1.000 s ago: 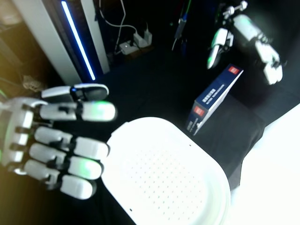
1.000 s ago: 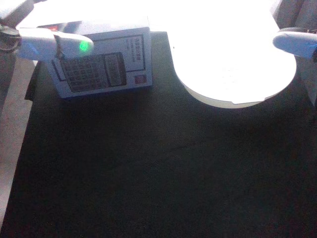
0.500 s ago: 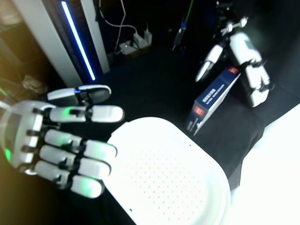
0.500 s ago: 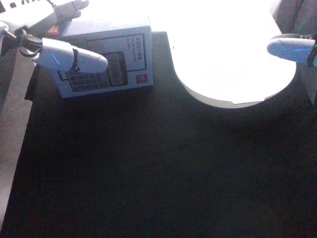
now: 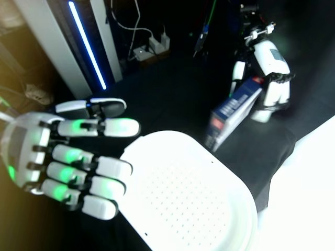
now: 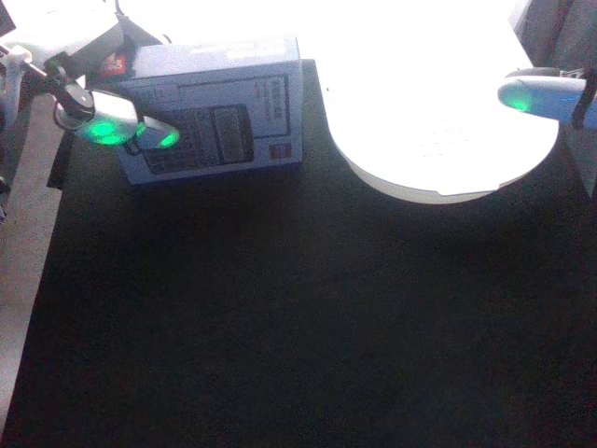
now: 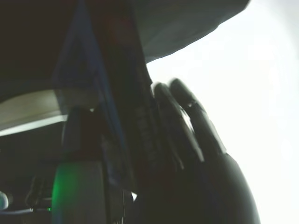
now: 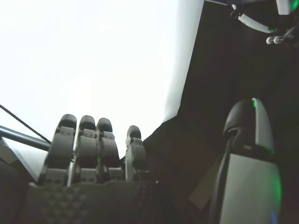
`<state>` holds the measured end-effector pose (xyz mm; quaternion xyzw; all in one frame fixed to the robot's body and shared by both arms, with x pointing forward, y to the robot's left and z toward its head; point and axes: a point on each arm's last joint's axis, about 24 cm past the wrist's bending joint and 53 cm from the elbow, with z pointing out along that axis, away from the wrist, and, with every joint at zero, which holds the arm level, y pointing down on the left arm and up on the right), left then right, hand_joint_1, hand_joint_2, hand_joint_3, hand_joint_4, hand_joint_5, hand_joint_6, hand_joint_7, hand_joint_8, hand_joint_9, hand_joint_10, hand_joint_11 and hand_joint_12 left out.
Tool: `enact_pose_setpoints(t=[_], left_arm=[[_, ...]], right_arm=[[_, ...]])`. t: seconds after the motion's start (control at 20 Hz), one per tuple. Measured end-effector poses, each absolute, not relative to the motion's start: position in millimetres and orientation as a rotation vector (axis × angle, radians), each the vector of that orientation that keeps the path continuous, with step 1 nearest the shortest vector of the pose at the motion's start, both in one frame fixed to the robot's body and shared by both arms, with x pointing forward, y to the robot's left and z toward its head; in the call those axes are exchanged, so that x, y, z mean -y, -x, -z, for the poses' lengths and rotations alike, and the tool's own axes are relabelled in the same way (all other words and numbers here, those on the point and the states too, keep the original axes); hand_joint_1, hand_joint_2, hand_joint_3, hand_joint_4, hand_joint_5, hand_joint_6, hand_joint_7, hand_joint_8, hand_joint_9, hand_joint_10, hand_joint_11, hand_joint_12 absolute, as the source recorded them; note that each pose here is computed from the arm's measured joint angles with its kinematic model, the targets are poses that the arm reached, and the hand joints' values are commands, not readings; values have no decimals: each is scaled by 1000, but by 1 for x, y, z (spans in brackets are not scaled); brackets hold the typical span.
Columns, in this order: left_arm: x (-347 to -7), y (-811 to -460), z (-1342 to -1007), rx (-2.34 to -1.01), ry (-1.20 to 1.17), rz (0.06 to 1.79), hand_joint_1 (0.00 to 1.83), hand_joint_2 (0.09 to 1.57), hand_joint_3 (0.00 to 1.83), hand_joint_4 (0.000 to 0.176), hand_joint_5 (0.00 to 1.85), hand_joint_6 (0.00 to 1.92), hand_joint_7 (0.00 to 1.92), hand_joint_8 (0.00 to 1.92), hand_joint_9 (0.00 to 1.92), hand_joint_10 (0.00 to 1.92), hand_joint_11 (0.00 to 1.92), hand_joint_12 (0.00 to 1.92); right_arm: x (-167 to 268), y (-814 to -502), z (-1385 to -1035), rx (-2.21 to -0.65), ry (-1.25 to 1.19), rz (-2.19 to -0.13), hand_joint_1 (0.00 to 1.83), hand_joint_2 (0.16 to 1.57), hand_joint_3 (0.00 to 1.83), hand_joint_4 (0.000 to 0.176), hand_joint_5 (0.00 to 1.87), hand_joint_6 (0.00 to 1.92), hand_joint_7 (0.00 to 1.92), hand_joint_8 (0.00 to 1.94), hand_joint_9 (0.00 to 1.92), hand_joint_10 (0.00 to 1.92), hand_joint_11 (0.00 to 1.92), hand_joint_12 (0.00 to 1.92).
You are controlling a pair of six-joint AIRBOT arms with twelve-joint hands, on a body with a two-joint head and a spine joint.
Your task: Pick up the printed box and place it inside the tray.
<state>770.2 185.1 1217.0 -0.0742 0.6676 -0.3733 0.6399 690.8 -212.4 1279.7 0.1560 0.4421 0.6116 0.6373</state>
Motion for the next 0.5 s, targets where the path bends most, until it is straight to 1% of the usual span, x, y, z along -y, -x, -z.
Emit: enact_pose_setpoints(t=[0.05, 0.1, 0.15, 0.2, 0.25, 0.3, 0.4, 0.45, 0.5], left_arm=[[-186, -770, -1216, -1521, 183, 865, 1281, 1080, 0, 0, 980, 779, 1151, 910, 1409, 454, 1145, 1259], [-187, -770, -1216, -1514, 196, 880, 1278, 1090, 0, 0, 967, 777, 1122, 979, 1330, 731, 1141, 1330], [-188, -771, -1215, -1513, 208, 886, 1278, 1090, 0, 0, 967, 777, 1122, 979, 1330, 731, 1141, 1330], [-191, -770, -1212, -1507, 223, 898, 1278, 1089, 2, 0, 969, 775, 1115, 990, 1307, 780, 1138, 1349], [-194, -769, -1211, -1501, 240, 905, 1276, 1093, 1, 0, 951, 814, 1111, 993, 1278, 814, 1106, 1386], [-196, -770, -1210, -1496, 255, 911, 1277, 1091, 0, 0, 957, 800, 1115, 987, 1261, 841, 1116, 1371], [-202, -771, -1210, -1496, 281, 925, 1271, 1108, 1, 0, 918, 839, 1085, 1039, 1212, 843, 1055, 1357], [-205, -769, -1211, -1498, 284, 923, 1270, 1114, 1, 0, 890, 884, 1079, 1046, 1204, 849, 1032, 1356], [-208, -767, -1212, -1505, 276, 915, 1272, 1105, 0, 0, 927, 835, 1090, 1027, 1218, 859, 1065, 1334]], right_arm=[[212, -691, -1279, -1011, -355, -1397, 729, 699, 1, 176, 0, 0, 6, 2, 0, 0, 0, 0], [212, -691, -1279, -1010, -360, -1397, 735, 659, 0, 176, 0, 0, 9, 3, 0, 0, 0, 0], [213, -691, -1279, -1009, -362, -1397, 735, 659, 0, 176, 0, 0, 9, 3, 0, 0, 0, 0], [211, -691, -1279, -1010, -360, -1400, 727, 641, 0, 176, 0, 0, 9, 2, 0, 0, 7, 3], [210, -691, -1278, -1011, -360, -1401, 715, 616, 0, 176, 0, 0, 5, 1, 0, 0, 25, 12], [210, -691, -1278, -1011, -361, -1402, 732, 688, 0, 176, 0, 0, 0, 0, 0, 0, 15, 8], [209, -691, -1277, -1012, -362, -1404, 718, 774, 34, 176, 0, 0, 0, 0, 0, 0, 3, 1], [209, -691, -1277, -1012, -362, -1404, 710, 773, 32, 176, 0, 0, 0, 0, 0, 0, 0, 0], [210, -692, -1277, -1011, -361, -1402, 663, 783, 33, 176, 0, 0, 0, 0, 0, 0, 0, 0]])
